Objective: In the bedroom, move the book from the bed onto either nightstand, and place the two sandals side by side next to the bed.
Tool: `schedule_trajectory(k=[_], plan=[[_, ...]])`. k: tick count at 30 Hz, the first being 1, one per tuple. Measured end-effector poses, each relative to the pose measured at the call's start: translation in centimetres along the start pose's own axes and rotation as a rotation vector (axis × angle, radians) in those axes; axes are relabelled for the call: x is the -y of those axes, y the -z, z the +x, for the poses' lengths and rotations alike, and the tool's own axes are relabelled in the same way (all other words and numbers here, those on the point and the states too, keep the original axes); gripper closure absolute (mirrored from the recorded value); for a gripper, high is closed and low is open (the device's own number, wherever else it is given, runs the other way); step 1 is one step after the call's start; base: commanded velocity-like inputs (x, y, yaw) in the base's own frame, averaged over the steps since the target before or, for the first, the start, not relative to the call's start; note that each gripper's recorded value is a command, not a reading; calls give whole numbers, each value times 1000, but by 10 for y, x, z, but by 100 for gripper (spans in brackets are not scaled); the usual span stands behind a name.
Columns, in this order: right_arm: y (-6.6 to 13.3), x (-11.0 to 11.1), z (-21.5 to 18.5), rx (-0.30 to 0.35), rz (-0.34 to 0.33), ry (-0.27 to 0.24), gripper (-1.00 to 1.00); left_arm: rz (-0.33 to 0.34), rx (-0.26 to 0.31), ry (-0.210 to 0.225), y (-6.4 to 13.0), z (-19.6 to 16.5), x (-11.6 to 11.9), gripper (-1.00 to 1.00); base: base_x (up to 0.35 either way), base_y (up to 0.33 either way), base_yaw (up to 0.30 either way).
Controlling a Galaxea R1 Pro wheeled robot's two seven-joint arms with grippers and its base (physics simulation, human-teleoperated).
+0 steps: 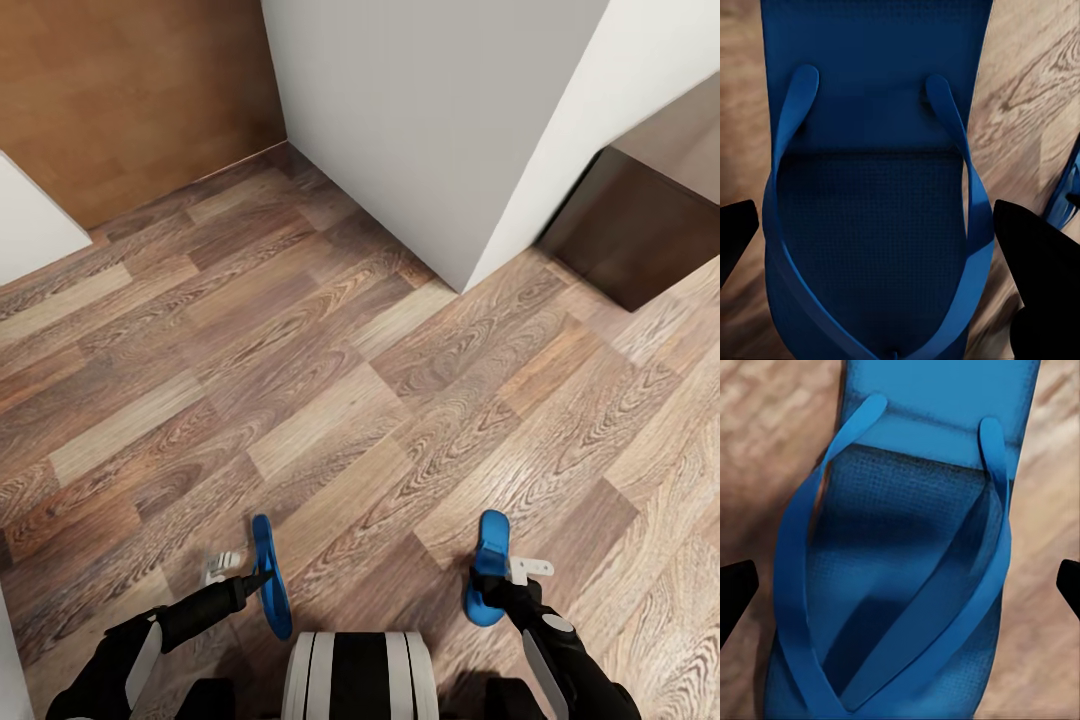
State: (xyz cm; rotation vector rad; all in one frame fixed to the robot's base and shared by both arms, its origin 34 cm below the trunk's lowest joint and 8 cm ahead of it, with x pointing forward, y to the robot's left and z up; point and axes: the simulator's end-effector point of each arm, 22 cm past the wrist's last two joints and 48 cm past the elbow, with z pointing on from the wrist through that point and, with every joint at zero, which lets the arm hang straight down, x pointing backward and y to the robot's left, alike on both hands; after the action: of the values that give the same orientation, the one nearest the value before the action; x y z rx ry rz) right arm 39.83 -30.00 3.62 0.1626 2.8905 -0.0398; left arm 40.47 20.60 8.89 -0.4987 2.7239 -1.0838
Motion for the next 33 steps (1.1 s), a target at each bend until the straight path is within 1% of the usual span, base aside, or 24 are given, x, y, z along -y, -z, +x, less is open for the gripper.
schedule_trajectory(k=[3, 19, 20, 33], plan=[[-3, 0, 6, -12, 1, 0, -100, -4, -8, 8, -2, 5, -4, 100, 0, 0, 0], [-3, 1, 6, -12, 1, 2, -100, -4, -7, 8, -2, 4, -4, 100, 0, 0, 0], [-3, 1, 6, -12, 1, 2, 100, -4, -7, 9, -2, 4, -4, 100, 0, 0, 0], [-3, 0, 6, -11, 0, 1, 100, -4, -7, 9, -2, 4, -4, 100, 0, 0, 0]])
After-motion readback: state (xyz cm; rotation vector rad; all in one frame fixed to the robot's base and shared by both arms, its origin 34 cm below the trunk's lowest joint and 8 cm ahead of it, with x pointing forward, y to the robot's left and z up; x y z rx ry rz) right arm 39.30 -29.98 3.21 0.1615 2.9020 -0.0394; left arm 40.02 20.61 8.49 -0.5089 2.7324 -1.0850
